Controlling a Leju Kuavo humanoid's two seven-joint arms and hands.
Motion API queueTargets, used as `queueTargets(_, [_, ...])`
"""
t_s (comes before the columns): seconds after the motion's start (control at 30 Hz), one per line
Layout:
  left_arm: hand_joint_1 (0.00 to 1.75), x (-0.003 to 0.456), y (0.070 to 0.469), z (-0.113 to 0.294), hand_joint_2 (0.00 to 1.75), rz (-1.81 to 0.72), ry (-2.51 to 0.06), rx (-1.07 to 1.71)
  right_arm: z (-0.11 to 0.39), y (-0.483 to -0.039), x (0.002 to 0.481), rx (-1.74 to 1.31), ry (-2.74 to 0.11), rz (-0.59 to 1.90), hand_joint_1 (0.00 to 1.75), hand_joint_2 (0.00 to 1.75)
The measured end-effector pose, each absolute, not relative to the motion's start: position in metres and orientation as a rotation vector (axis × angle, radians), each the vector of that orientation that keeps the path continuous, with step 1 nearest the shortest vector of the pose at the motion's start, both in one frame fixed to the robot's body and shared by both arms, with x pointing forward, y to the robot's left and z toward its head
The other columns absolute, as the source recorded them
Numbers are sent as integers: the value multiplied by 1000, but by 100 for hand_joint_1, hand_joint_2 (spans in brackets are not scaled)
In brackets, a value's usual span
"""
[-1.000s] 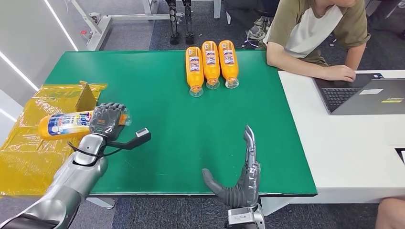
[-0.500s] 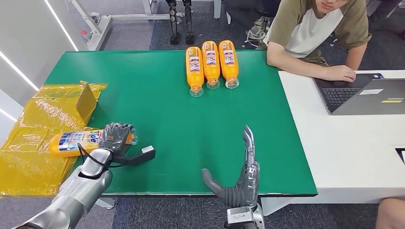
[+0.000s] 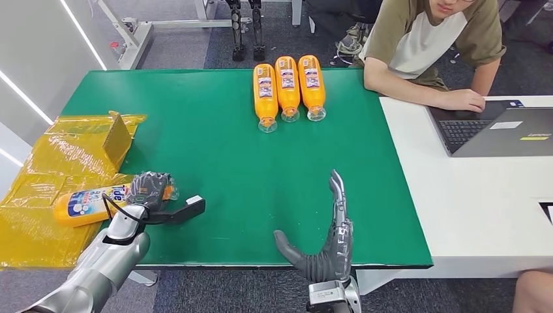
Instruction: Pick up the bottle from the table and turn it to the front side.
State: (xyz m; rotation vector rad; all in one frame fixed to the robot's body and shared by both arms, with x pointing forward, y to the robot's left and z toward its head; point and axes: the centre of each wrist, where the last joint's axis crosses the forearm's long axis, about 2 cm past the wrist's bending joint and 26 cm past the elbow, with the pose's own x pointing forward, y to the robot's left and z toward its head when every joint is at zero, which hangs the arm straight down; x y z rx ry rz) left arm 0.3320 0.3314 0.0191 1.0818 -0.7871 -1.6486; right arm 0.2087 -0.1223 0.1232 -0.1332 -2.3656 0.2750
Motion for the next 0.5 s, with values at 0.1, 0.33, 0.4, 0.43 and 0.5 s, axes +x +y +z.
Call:
queueTargets(0.1, [0,332,333,19,175,-1627,-775,1077,123,-122,209,-132,-2366,275,0,175])
queueTargets(0.33, [0,334,335,21,175,-1546,-805,994,123,-122,209,-131,-2365,275,0,175])
queueTargets(0.4, [0,334,336,21,175,-1520,-838,948,123,-122,209,-131,-2364,273,0,175])
queueTargets(0.43, [0,335,336,21,175,-1507,-856,913,123,-122,209,-131,-2364,273,0,175])
queueTargets(0.5, [0,335,337,21,175,-1478,-894,818,123,-122,209,-129,-2362,271,0,175])
